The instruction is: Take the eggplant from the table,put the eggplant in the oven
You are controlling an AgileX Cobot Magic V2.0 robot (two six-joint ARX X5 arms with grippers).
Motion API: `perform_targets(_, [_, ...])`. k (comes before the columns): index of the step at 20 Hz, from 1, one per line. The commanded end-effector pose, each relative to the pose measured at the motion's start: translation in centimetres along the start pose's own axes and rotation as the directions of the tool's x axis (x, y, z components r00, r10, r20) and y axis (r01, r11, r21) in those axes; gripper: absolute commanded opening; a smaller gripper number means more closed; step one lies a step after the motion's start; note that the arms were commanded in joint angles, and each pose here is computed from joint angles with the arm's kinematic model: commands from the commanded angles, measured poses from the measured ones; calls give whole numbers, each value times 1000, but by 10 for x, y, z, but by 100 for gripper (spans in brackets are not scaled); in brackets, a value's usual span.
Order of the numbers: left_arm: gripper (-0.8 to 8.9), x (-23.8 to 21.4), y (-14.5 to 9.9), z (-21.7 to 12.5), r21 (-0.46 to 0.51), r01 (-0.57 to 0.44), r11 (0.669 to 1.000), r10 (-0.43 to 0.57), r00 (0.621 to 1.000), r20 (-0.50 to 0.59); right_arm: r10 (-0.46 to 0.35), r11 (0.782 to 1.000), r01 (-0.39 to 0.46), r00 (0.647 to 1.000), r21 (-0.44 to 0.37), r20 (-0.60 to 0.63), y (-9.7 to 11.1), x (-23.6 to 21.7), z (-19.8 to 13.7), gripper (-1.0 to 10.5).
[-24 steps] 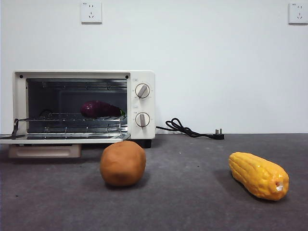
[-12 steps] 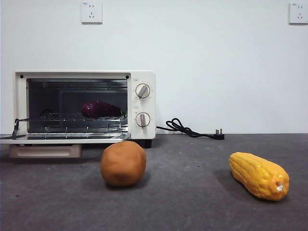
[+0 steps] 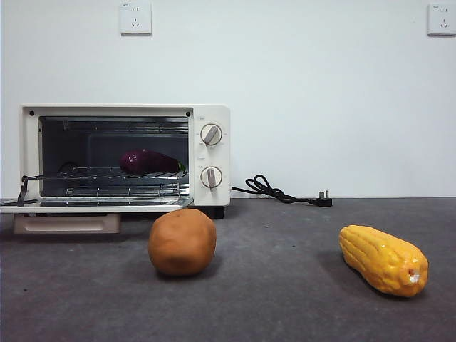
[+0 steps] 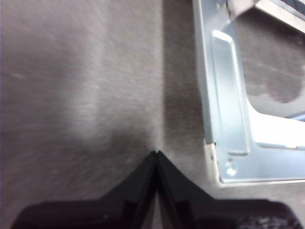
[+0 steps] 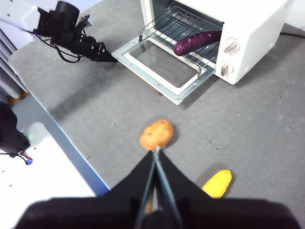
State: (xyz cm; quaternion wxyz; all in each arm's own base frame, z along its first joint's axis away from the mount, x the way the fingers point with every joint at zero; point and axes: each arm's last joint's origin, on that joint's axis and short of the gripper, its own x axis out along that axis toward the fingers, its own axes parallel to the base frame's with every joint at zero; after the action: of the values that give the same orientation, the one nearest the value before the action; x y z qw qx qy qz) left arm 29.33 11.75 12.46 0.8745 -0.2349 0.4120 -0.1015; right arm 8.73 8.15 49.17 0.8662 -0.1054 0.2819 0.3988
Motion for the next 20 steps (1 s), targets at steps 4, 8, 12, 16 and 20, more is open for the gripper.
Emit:
perform_targets(4, [-7,12,9,-6,-7,38,999,-38,999,10,1,999,0,1000,39,-23,0,0,-3,-12])
perform_targets(8, [-8,8,16,3,36,15,999,-19,995,94,1,998,0,1000,57,-23,0,0,-3,-12])
perform_targets(12, [-9,6,26,2,32,75,997,-78,990,118,1,998,1,1000,58,-24,0,0,-3,-12])
perform_targets(16, [-9,18,34,-5,-7,175,985,-173,979,106,0,998,1,1000,58,-24,0,0,-3,-12])
perform_targets(20, [-9,24,36,-5,-17,274,961,-271,955,121,-8,998,9,1000,58,-24,0,0,-3,-12])
